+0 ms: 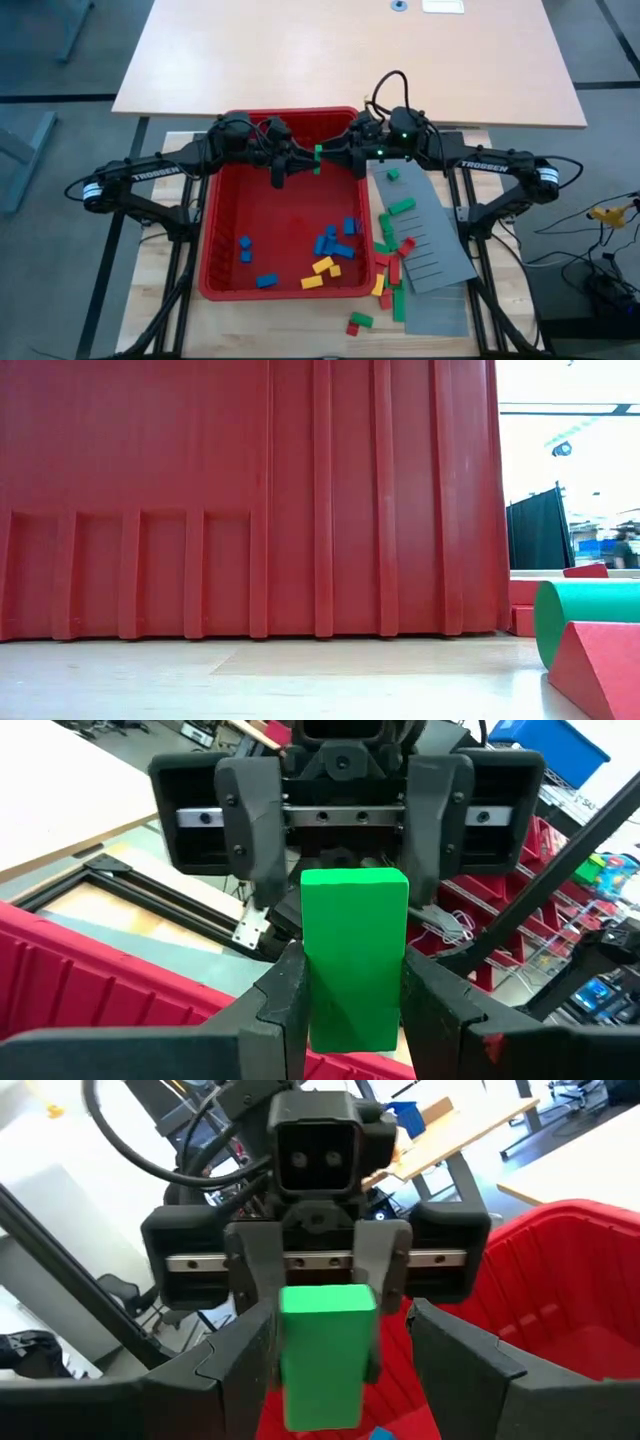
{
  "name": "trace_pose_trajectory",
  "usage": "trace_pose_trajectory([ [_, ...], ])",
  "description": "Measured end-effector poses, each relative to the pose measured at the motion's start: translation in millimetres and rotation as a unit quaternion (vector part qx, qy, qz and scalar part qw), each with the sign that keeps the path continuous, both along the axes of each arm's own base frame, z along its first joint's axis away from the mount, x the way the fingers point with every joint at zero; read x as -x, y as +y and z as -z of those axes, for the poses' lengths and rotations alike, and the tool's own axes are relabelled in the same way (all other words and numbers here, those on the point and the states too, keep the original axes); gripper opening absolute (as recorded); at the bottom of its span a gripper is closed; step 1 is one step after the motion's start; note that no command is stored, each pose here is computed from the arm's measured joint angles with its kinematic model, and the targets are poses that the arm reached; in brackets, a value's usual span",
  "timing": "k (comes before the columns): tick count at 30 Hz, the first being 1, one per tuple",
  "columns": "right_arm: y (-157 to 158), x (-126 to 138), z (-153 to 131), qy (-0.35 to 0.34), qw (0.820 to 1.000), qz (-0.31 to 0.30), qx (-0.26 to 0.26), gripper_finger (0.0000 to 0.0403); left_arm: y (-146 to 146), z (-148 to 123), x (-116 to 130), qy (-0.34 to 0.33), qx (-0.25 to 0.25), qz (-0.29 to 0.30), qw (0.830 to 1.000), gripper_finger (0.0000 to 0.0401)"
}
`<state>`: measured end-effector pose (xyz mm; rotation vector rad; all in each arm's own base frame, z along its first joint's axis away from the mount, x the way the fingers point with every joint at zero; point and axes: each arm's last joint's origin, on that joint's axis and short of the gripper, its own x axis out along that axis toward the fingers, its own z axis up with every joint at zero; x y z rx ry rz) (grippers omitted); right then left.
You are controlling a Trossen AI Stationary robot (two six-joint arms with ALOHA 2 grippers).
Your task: Sort blocks
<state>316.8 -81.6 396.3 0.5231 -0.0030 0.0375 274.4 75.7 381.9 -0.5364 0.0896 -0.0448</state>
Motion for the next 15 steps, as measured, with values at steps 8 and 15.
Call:
trace_pose_trajectory([
  [8,1.4,-4.1,3.0,0.002,1.000,-0.004,-0.004,0.0204,-0.4,0.2,0.0,0.000,0.001,0.007,1.000,0.0103],
  [15,2.0,-4.2,2.3,-0.001,1.000,-0.005,-0.011,0.0204,-0.6,0.3,0.0,0.000,0.002,0.012,1.000,0.0103],
])
